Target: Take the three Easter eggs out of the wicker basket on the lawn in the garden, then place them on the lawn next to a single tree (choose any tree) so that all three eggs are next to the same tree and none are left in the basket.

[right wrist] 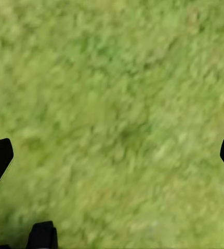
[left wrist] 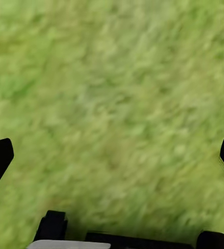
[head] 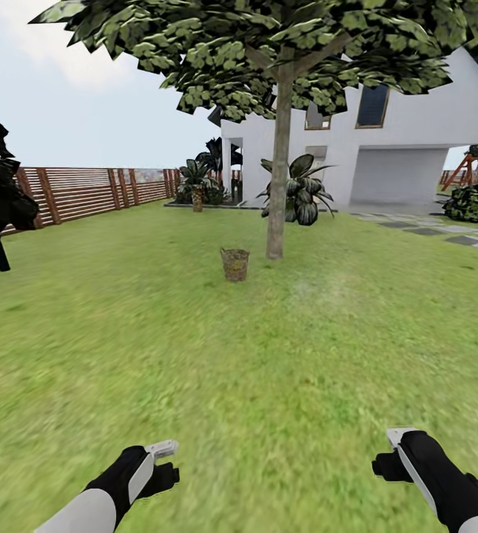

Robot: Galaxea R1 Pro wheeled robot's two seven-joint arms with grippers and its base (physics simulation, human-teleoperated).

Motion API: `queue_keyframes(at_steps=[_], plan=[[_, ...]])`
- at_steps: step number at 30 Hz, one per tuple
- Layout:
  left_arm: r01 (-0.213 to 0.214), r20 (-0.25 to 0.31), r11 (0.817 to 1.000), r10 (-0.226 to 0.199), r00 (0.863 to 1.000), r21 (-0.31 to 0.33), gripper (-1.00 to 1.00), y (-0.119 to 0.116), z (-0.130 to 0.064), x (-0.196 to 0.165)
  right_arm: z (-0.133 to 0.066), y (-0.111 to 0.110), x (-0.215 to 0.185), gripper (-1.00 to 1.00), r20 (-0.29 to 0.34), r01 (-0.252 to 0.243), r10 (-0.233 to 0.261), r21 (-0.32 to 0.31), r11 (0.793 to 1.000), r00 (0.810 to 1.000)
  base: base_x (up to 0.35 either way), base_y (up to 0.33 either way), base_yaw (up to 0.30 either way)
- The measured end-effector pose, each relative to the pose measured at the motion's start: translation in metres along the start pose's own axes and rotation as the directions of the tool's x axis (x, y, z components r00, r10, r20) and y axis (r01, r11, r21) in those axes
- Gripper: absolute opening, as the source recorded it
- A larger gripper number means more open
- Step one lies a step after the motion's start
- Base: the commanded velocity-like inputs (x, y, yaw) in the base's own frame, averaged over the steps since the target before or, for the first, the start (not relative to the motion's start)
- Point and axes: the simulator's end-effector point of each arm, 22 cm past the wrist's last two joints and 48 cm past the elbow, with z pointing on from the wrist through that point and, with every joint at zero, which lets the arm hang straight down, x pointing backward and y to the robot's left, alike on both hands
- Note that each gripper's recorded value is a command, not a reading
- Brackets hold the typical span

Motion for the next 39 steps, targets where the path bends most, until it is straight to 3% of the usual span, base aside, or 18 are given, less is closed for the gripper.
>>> queue_keyframes(at_steps=[39], plan=[[0.000,0.003,1.000,0.000,1.000,0.000,1.00,0.0000,0.0000,-0.0007,0.0046,0.0001,0.0084,1.00,-0.019,-0.002,0.002,-0.001,1.000,1.000,0.343,0.000,0.000]])
